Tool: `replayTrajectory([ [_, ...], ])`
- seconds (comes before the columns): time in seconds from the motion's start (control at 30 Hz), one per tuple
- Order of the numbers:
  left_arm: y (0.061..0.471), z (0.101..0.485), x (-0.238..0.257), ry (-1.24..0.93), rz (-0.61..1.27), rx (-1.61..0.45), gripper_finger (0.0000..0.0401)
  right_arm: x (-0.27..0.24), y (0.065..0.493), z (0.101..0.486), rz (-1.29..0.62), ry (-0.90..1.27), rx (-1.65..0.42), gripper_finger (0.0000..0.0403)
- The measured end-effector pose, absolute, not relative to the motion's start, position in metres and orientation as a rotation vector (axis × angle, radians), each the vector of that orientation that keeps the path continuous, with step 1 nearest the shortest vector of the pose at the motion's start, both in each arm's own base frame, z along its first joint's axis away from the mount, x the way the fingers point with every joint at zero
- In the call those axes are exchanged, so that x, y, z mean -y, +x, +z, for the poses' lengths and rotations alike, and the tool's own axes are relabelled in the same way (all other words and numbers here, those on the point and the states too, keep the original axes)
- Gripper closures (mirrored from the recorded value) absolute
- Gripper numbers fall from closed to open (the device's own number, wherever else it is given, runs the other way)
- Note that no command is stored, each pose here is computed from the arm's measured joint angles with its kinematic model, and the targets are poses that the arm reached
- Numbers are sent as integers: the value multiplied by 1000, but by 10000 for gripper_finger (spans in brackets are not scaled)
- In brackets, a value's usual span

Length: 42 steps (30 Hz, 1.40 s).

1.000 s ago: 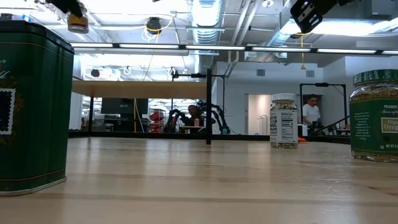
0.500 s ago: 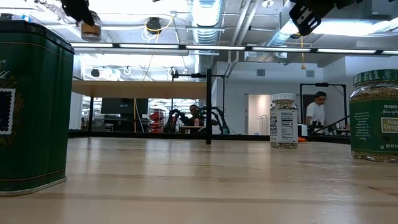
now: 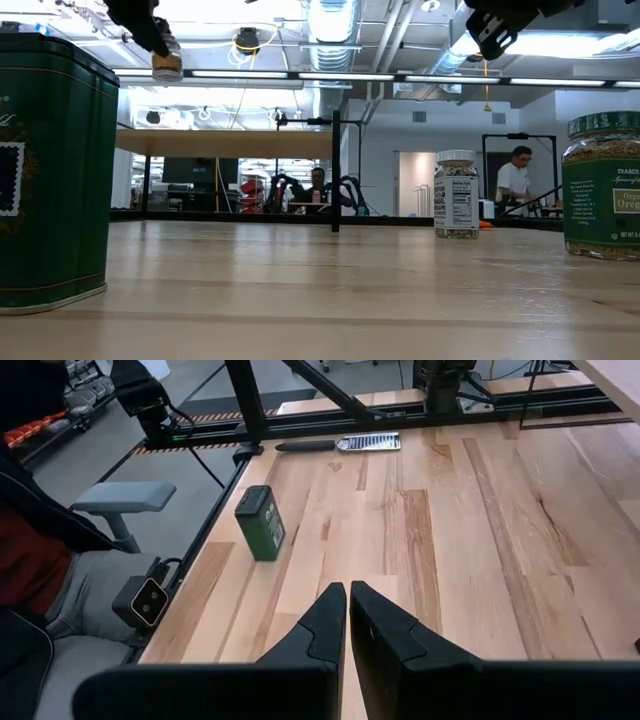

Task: Shelf spices
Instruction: Put the brown seasoning bottle on the shelf

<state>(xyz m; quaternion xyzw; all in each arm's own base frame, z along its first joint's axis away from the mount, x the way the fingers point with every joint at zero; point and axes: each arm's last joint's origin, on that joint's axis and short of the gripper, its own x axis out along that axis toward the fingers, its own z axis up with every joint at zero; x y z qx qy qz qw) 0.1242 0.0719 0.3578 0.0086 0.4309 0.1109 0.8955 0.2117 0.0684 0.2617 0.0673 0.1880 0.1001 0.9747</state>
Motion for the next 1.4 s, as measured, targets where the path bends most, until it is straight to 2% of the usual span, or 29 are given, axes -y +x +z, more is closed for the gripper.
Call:
replayTrajectory([
  [0.23, 133, 347, -99, 95, 76, -922, 248, -68, 212, 262, 202, 136, -380, 377],
  [0.47, 146, 328, -126, 154, 0, -1018, 248, -68, 212, 262, 202, 136, -379, 377],
  [0.8, 162, 307, -154, 150, -50, -1046, 248, -68, 212, 262, 202, 136, -380, 377],
  [1.13, 167, 306, -161, 129, -22, -1011, 248, -68, 212, 262, 202, 135, -380, 377],
  [1.2, 168, 306, -161, 99, -8, -1005, 232, -68, 212, 262, 202, 135, -380, 377],
  [1.33, 168, 306, -161, 71, 9, -1003, 172, -68, 212, 262, 202, 135, -380, 377],
  [1.4, 168, 306, -161, 64, 13, -1002, 160, -68, 212, 262, 202, 135, -380, 377],
])
